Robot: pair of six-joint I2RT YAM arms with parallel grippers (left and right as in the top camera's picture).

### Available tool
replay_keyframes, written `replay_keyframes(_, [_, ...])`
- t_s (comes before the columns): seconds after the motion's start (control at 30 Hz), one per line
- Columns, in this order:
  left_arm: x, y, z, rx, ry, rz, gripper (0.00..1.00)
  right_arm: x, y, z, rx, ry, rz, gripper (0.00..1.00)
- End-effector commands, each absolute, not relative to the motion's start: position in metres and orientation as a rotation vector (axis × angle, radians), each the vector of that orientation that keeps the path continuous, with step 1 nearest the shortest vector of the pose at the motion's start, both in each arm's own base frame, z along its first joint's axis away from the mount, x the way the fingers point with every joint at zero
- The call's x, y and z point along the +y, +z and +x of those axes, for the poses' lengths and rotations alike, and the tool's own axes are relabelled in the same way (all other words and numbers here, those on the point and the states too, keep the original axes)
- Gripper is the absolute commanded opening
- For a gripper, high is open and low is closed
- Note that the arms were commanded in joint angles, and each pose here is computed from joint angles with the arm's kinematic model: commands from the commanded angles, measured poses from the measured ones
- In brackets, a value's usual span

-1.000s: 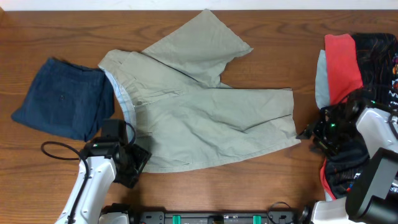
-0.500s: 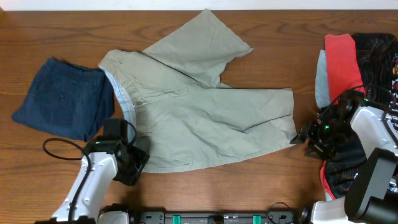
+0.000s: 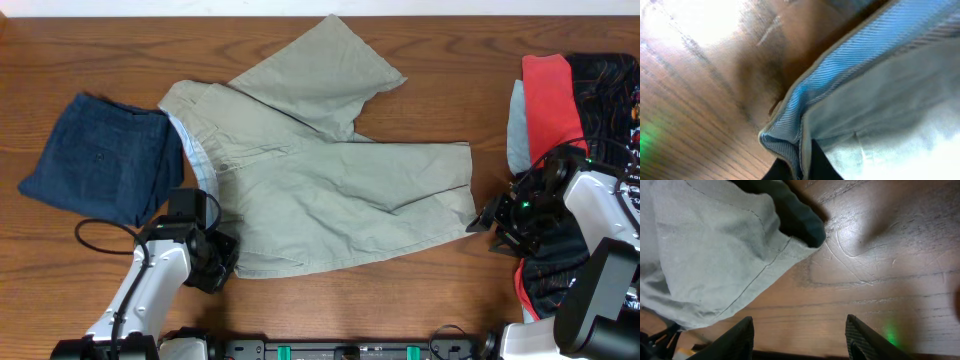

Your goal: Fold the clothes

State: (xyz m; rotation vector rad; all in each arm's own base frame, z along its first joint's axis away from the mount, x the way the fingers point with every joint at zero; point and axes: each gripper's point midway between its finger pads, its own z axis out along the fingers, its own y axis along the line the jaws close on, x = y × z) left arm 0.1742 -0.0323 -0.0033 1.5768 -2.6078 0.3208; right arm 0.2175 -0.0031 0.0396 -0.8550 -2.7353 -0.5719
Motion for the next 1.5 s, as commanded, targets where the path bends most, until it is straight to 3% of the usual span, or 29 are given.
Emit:
replay_keyframes(0.0, [-0.035, 0.004, 0.185, -2.704, 0.373, 1.443, 0.06, 0.000, 0.047, 0.222, -2.774, -0.587, -0.816, 0.57])
replay_keyframes(0.47, [-0.037, 0.097, 0.206, -3.057, 0.507, 1.026, 0.06, 0.014, 0.043, 0.202, -2.742, -0.574, -0.671, 0.59])
replay_keyframes(0.67, [-0.038, 0.102, 0.194, -3.048, 0.498, 1.016, 0.06, 0.019, 0.032, 0.191, -2.704, -0.560, -0.707, 0.64])
replay_keyframes(0.73, [-0.038, 0.101, 0.188, -3.025, 0.482, 1.013, 0.06, 0.021, 0.027, 0.188, -2.700, -0.557, -0.714, 0.71])
replay_keyframes(1.1, [-0.030, 0.097, 0.175, -3.022, 0.376, 0.968, 0.06, 0.020, -0.011, 0.206, -2.779, -0.561, -0.916, 0.69])
replay_keyframes(1.17, [-0.030, 0.097, 0.175, -3.022, 0.376, 0.967, 0.06, 0.022, -0.015, 0.207, -2.779, -0.566, -0.946, 0.66])
replay_keyframes(1.23, [-0.030, 0.096, 0.175, -3.021, 0.376, 0.968, 0.06, 0.026, -0.020, 0.206, -2.778, -0.570, -0.960, 0.55])
replay_keyframes(1.33, [-0.030, 0.096, 0.175, -3.020, 0.375, 0.967, 0.06, 0.033, -0.020, 0.205, -2.768, -0.597, -0.943, 0.33])
replay_keyframes(1.43, [-0.030, 0.096, 0.176, -3.023, 0.377, 0.968, 0.06, 0.037, -0.019, 0.205, -2.769, -0.606, -0.926, 0.01])
replay_keyframes(1.47, [-0.030, 0.096, 0.176, -3.024, 0.377, 0.968, 0.06, 0.037, -0.019, 0.205, -2.769, -0.606, -0.926, 0.01])
